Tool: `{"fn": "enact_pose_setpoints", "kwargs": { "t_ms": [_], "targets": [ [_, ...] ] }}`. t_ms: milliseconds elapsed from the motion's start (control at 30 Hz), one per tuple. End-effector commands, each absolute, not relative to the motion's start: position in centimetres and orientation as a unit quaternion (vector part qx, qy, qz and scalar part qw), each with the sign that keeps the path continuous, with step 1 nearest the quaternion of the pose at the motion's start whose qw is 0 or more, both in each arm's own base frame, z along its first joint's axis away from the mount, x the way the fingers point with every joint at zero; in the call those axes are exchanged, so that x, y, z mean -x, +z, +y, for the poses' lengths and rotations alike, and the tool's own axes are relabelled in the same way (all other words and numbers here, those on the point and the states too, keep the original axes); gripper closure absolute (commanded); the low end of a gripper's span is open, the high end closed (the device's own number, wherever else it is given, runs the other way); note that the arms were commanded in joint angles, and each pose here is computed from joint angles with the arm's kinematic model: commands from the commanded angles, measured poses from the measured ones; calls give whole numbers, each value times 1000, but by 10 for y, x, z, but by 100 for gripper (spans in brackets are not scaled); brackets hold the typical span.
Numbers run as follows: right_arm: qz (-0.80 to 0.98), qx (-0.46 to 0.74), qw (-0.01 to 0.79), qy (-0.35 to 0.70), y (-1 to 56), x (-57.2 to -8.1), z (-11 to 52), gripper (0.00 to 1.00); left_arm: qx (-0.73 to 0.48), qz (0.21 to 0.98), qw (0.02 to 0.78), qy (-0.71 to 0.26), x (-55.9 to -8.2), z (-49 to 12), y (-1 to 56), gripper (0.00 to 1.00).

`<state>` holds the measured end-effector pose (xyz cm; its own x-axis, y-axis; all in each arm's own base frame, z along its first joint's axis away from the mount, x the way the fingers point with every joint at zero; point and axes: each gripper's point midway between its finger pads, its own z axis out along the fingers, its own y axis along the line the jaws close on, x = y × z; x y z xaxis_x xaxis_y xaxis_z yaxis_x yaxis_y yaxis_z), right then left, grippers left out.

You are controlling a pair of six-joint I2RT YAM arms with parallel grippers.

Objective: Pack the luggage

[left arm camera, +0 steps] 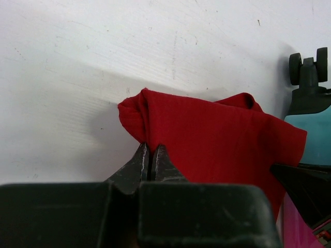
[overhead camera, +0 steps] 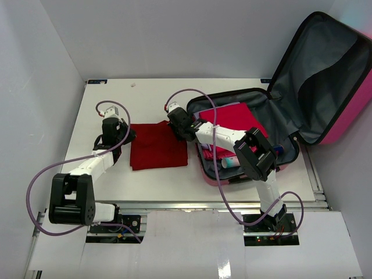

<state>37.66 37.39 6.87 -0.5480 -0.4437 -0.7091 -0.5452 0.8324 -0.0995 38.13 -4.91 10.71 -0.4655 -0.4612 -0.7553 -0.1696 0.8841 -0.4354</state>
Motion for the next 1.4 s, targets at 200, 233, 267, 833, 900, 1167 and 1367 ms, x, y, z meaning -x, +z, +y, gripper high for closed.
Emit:
{"fn": "enact_pose_setpoints", "kwargs": {
  "t_ms": [200, 233, 267, 833, 900, 1167, 1367],
  "targets": [
    [824, 265, 494, 75, 173, -396, 378, 92, 202, 817, 525, -127, -371, -35, 143, 100],
    [822, 268, 496, 80, 173, -397, 381, 92, 204, 817, 526, -123, -370, -33, 142, 100],
    [821, 270, 497, 84, 173, -398, 384, 92, 206, 816, 527, -118, -370, -31, 142, 100],
    [809, 295, 493, 126, 164, -413, 427, 92, 216, 818, 525, -98, -372, -24, 134, 100],
    [811, 297, 488, 128, 156, -414, 430, 92, 217, 818, 525, -96, -372, -23, 133, 100],
    [816, 310, 472, 124, 132, -417, 438, 92, 220, 819, 522, -91, -374, -22, 128, 100],
    [815, 308, 478, 115, 139, -419, 434, 92, 220, 813, 530, -96, -371, -22, 134, 100]
  ]
}}
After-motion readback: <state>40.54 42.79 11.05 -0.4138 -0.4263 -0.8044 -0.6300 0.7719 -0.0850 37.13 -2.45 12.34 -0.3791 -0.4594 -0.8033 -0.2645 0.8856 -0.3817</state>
